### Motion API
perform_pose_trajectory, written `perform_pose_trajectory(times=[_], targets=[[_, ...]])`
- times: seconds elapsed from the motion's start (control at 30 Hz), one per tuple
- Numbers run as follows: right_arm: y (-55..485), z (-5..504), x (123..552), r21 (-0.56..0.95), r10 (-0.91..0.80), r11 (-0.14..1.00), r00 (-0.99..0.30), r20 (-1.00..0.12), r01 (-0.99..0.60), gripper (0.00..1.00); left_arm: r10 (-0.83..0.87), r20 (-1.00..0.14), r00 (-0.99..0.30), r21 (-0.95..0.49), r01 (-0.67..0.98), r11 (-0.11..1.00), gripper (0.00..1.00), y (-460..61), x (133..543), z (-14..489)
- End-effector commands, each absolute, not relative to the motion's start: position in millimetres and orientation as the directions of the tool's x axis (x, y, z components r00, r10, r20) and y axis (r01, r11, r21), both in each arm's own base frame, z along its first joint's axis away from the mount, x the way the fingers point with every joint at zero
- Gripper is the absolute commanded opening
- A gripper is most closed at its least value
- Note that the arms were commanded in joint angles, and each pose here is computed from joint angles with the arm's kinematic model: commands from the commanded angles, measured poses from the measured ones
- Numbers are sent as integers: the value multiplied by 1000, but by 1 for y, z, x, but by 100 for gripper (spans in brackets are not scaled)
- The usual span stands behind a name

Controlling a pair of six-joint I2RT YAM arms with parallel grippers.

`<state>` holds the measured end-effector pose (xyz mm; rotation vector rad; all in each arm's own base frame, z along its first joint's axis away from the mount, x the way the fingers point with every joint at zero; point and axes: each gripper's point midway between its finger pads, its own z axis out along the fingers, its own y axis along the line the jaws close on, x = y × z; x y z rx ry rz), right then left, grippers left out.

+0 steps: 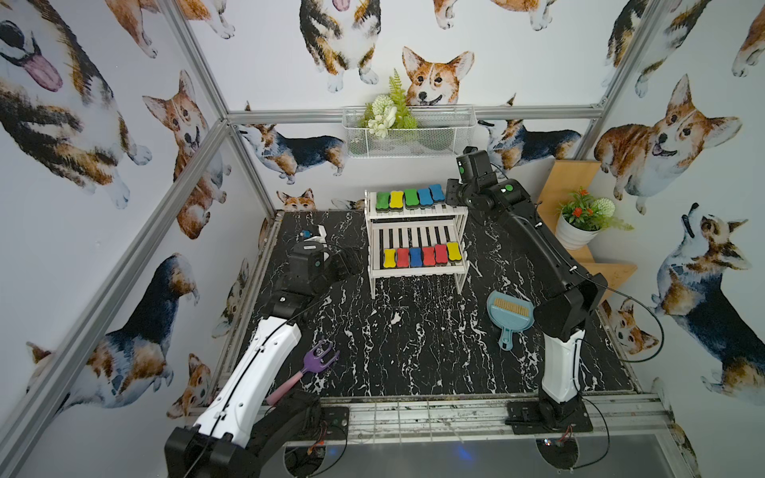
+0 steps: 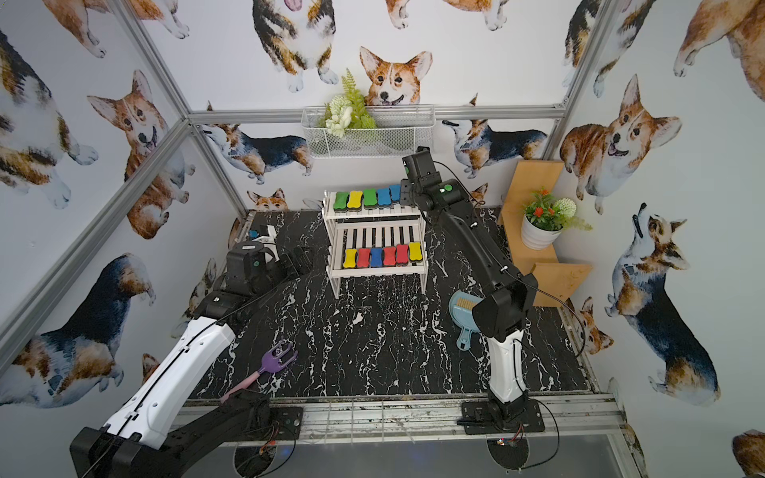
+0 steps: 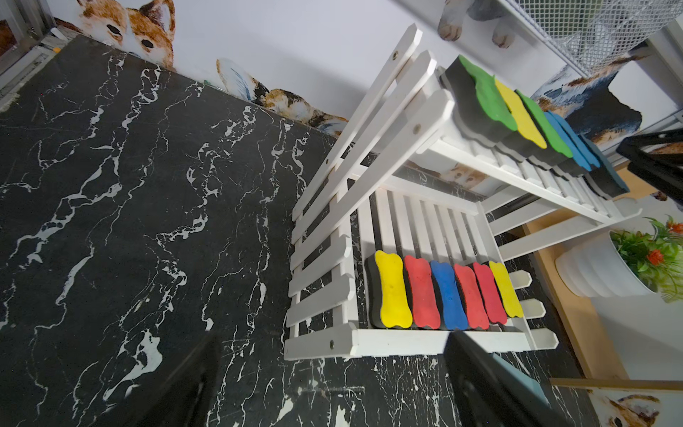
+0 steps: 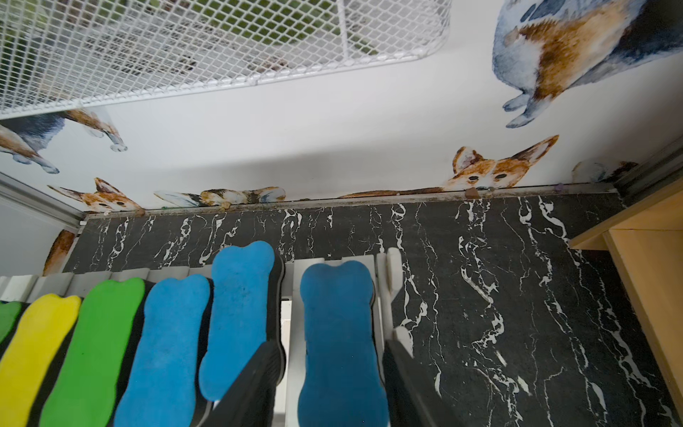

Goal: Remove the whiteboard erasers from the shelf
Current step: Pick up the whiteboard eraser from the shelf.

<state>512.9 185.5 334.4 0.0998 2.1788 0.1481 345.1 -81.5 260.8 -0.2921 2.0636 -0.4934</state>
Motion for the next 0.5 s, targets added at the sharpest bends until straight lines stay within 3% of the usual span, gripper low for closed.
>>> perform_pose_trajectory(times=[0.0,0.23,0.47], targets=[[181,325,518,131,132,990,-582,-802,44,52,-394,-771,-500,-456,1,890,100,-82,346,265],[183,311,521,129,130,991,-605,-786,46,51,-393,-773,-497,-452,-3,892,100,-81,346,265],[180,296,520,103,120,993,-632,-766,64,44,-393,-772,-500,-451,-5,892,100,-80,346,263]])
